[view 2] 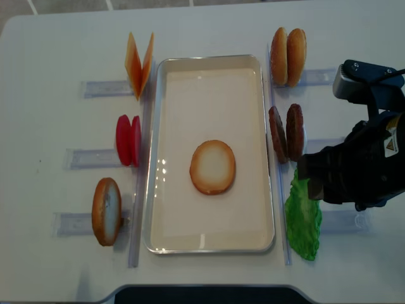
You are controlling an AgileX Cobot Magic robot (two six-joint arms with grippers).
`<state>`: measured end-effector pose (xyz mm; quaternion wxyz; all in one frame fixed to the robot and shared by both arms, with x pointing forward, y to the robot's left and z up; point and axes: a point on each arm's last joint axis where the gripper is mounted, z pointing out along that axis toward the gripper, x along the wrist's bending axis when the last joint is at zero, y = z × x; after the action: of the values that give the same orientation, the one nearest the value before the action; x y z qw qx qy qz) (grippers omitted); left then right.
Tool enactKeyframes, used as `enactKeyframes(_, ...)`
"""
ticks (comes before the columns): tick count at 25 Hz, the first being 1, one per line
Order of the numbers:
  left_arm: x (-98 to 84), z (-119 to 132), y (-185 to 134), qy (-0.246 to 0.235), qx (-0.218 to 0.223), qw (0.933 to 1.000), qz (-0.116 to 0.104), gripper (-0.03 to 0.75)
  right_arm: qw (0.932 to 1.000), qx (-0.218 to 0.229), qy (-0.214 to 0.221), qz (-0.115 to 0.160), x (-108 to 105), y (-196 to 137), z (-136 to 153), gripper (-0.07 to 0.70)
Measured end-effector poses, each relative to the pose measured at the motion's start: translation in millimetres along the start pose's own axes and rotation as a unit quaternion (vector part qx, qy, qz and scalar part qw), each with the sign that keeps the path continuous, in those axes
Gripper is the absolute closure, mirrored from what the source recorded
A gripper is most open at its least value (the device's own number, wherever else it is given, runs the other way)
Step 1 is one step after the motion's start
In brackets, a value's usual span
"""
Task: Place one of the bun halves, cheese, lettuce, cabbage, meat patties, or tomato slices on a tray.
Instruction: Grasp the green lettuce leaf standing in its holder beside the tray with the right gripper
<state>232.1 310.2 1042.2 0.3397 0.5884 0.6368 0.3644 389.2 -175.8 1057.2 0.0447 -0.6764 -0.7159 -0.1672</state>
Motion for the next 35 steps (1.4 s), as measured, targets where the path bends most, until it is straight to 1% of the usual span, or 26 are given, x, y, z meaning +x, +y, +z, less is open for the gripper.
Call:
enactKeyframes(4,0.0,0,0,0.0,0.0,1.0,0.0,0.715,0.9999,0.01,-0.012,0.003,2,5,10,0.273)
enactKeyframes(10,0.0,0,0,0.0,0.0,1.0,0.0,0.715,0.9991,0.019,-0.039,-0.003,0,12,23,0.273)
enactKeyframes(19,0.0,0,0,0.0,0.0,1.0,0.0,0.715,0.9983,0.031,-0.049,-0.001,1,17,35,0.283)
enactKeyframes(21,0.0,0,0,0.0,0.0,1.0,0.0,0.715,0.9981,0.034,-0.051,0.0,1,17,36,0.318)
enactKeyframes(26,0.0,0,0,0.0,0.0,1.0,0.0,0.715,0.9979,0.037,-0.053,-0.001,1,18,38,0.469)
enactKeyframes(30,0.0,0,0,0.0,0.0,1.0,0.0,0.715,0.9979,0.037,-0.053,-0.008,1,18,38,0.577)
enactKeyframes(32,0.0,0,0,0.0,0.0,1.0,0.0,0.715,0.9977,0.039,-0.053,-0.013,1,18,38,0.602)
enactKeyframes(35,0.0,0,0,0.0,0.0,1.0,0.0,0.715,0.9975,0.04,-0.054,-0.021,0,17,38,0.602)
